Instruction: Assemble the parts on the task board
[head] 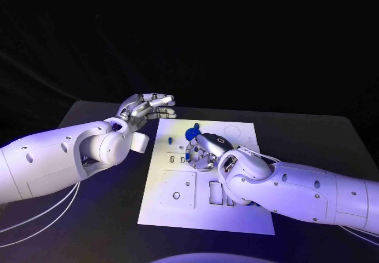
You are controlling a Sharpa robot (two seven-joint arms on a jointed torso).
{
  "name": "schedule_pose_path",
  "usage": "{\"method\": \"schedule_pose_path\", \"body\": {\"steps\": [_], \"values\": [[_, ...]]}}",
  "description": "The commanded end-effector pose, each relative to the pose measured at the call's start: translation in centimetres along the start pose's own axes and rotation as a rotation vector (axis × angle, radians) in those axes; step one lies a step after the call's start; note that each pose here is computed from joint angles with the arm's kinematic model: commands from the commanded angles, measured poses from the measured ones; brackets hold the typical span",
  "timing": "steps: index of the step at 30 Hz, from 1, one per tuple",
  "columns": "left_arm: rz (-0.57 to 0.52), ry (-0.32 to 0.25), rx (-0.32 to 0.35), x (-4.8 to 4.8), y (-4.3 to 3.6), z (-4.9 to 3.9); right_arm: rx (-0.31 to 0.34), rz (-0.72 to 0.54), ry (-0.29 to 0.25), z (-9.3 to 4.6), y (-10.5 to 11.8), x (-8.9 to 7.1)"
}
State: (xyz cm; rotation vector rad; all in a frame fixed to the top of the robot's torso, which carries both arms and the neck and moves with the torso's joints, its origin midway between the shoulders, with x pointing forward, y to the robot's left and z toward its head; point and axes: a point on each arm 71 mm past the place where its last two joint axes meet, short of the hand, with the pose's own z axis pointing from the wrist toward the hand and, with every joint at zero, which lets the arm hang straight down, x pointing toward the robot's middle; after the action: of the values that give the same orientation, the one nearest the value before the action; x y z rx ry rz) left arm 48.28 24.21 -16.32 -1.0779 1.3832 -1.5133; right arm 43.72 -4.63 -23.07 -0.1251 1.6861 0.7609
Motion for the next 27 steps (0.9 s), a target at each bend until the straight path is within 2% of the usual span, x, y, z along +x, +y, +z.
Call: {"method": "schedule_pose_path", "body": {"steps": [1, 27], "values": [[-0.012, 0.019, 0.006, 0.21, -0.1, 0.04, -0.006, -0.025, 0.011, -0.05, 0.08, 0.19], [-0.01, 0.014, 0.002, -0.06, -0.07, -0.02, -0.009, -0.033, 0.024, -0.07, -0.08, 0.44]]}}
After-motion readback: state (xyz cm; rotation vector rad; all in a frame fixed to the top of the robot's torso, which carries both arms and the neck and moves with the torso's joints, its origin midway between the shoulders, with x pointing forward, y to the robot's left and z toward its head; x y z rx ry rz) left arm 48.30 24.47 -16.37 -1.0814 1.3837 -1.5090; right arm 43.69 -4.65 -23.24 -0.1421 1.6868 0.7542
